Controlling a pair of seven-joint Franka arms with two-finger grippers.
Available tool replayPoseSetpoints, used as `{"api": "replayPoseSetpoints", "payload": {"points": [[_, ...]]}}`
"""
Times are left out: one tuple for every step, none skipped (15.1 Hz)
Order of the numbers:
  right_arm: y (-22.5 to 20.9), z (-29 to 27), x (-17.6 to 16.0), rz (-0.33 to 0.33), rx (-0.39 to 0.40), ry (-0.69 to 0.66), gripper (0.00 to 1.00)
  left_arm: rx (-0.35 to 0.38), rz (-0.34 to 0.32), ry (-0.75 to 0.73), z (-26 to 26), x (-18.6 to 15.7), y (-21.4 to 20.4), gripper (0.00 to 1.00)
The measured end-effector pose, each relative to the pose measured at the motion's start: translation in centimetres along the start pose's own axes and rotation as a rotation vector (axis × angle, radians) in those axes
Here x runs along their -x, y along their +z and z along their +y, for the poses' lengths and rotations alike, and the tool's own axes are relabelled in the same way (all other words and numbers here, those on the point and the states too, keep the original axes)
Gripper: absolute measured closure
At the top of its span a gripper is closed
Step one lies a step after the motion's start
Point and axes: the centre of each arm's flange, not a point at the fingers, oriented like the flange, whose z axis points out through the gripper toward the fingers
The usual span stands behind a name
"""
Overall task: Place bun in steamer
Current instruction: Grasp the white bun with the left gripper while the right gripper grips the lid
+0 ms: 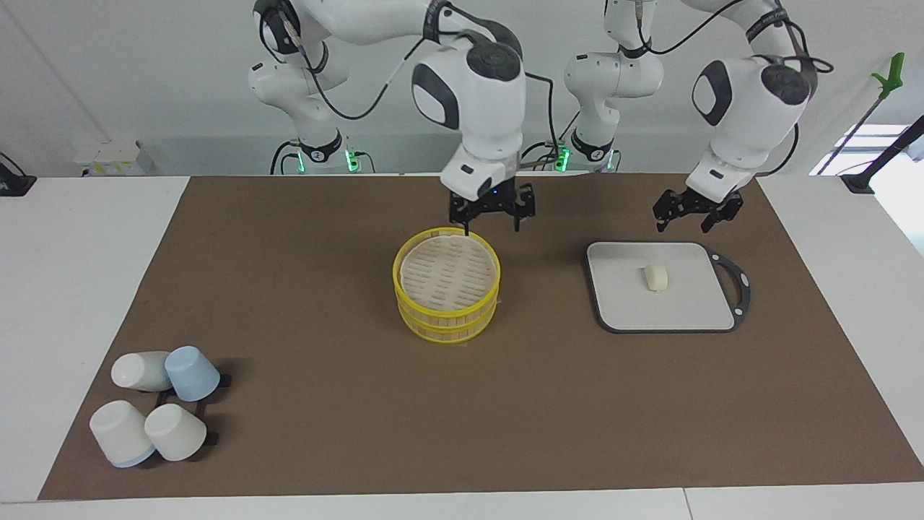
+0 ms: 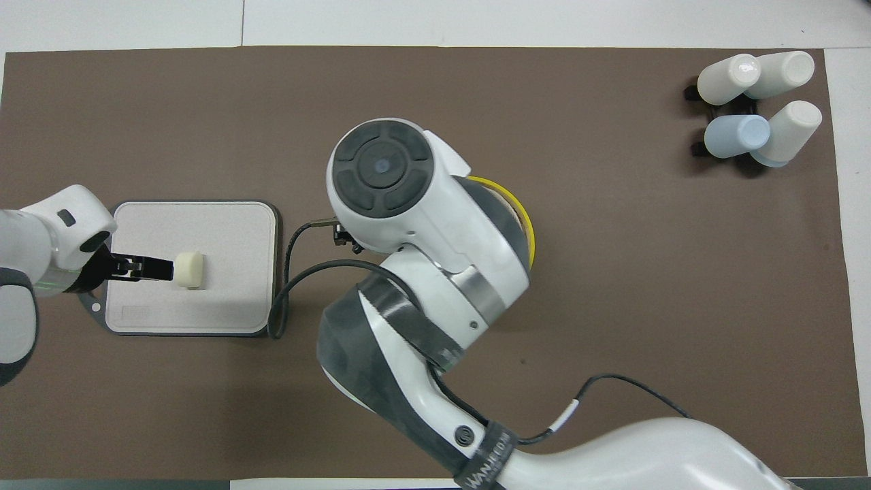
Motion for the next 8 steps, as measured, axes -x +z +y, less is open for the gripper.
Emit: {"api": "replayPoseSetpoints", "payload": {"points": [[2.9, -1.1, 0.2, 0.003, 0.011, -0.018, 0.00, -0.004, 0.006, 0.012, -0.1, 0.1, 2.8, 0.00], [5.2, -1.5, 0.4, 0.001, 0.016, -0.029, 0.00, -0.008, 0.008, 0.020, 0.0, 0.0, 5.2, 0.00], [6.9, -1.5, 0.6, -0.003, 0.018, -0.034, 0.00, -0.011, 0.004, 0.026, 0.2, -0.2, 7.2, 0.00], [7.9, -1.4, 1.0, -0.008, 0.022, -0.037, 0.00, -0.014, 0.001, 0.032, 0.4, -0.5, 8.6, 0.00], [8.6, -1.3, 1.3, -0.013, 0.026, -0.040, 0.00, -0.016, 0.002, 0.036, 0.6, -0.7, 9.5, 0.00], [8.9, -1.2, 1.5, -0.015, 0.028, -0.042, 0.00, -0.018, 0.005, 0.039, 0.7, -0.9, 10.2, 0.00], [9.1, -1.0, 1.7, -0.019, 0.033, -0.043, 0.06, -0.020, 0.009, 0.041, 0.7, -1.0, 10.6, 0.00], [9.1, -0.9, 1.9, -0.021, 0.037, -0.043, 0.06, -0.020, 0.011, 0.042, 0.7, -0.9, 10.9, 0.07]]}}
